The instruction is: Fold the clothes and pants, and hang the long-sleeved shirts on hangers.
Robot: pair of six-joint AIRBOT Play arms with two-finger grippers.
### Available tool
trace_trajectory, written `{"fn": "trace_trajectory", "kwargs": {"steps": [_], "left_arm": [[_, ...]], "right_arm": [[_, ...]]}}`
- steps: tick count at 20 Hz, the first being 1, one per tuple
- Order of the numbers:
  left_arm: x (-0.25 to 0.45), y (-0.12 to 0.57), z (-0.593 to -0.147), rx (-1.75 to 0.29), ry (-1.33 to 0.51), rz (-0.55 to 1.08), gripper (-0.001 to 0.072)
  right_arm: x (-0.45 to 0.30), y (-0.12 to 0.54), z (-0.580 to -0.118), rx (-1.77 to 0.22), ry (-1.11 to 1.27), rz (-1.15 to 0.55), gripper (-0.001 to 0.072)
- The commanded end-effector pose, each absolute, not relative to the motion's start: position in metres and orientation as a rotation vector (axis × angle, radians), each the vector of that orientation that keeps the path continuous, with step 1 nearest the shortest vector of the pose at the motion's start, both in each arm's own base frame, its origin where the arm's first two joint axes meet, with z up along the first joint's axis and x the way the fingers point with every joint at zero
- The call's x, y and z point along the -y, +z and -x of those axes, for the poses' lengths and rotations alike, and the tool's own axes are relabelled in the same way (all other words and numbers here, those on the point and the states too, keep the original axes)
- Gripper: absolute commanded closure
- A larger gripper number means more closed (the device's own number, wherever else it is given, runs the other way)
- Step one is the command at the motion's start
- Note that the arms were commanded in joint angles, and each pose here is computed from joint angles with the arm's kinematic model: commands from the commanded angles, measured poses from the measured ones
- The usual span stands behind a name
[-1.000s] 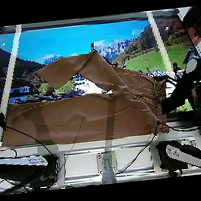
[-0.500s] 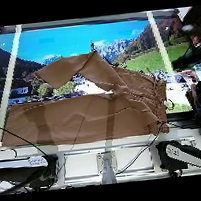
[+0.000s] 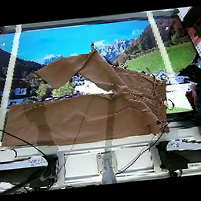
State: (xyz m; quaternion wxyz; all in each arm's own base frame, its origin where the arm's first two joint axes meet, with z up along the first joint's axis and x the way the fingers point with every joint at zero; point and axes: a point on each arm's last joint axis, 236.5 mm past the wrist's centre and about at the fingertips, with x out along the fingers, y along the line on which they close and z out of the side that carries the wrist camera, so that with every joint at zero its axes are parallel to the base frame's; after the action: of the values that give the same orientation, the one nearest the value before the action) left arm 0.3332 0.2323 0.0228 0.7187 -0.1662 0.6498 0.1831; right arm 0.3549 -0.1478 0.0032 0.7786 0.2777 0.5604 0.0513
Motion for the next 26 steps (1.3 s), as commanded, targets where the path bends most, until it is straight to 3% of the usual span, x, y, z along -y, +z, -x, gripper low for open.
{"fn": "trace_trajectory", "kwargs": {"steps": [1,9,17,18,20,21,22,23,24,25,26], "left_arm": [[-0.194,0.03,-0.372,-1.318,0.255,0.492,0.0685],[-0.142,0.04,-0.417,-1.229,0.117,0.493,0.0684],[-0.102,0.046,-0.452,-1.158,0.047,0.404,0.0684],[-0.098,0.045,-0.456,-1.153,0.04,0.397,0.0684],[-0.089,0.039,-0.459,-1.167,0.023,0.39,0.0677],[-0.085,0.034,-0.46,-1.181,0.015,0.389,0.0677],[-0.079,0.027,-0.46,-1.199,0.004,0.387,0.0656],[-0.073,0.02,-0.462,-1.216,-0.008,0.384,0.0458],[-0.066,0.012,-0.463,-1.234,-0.022,0.379,0.0147],[-0.059,0.003,-0.465,-1.253,-0.035,0.374,0.0045],[-0.049,-0.007,-0.466,-1.278,-0.053,0.375,0.0049]], "right_arm": [[0.139,-0.035,-0.345,-1.221,0.167,-0.704,0.015],[0.127,-0.101,-0.354,-1.243,0.212,-0.841,0.0139],[0.098,-0.121,-0.388,-1.234,0.232,-0.697,0.0149],[0.092,-0.121,-0.39,-1.238,0.242,-0.684,0.0168],[0.084,-0.121,-0.392,-1.245,0.26,-0.669,0.0291],[0.082,-0.121,-0.393,-1.247,0.265,-0.667,0.037],[0.082,-0.121,-0.393,-1.247,0.265,-0.667,0.0508],[0.082,-0.121,-0.393,-1.247,0.264,-0.666,0.0643],[0.082,-0.121,-0.393,-1.245,0.264,-0.664,0.0678],[0.083,-0.122,-0.393,-1.244,0.262,-0.663,0.0678],[0.084,-0.122,-0.394,-1.241,0.257,-0.661,0.0678]]}}
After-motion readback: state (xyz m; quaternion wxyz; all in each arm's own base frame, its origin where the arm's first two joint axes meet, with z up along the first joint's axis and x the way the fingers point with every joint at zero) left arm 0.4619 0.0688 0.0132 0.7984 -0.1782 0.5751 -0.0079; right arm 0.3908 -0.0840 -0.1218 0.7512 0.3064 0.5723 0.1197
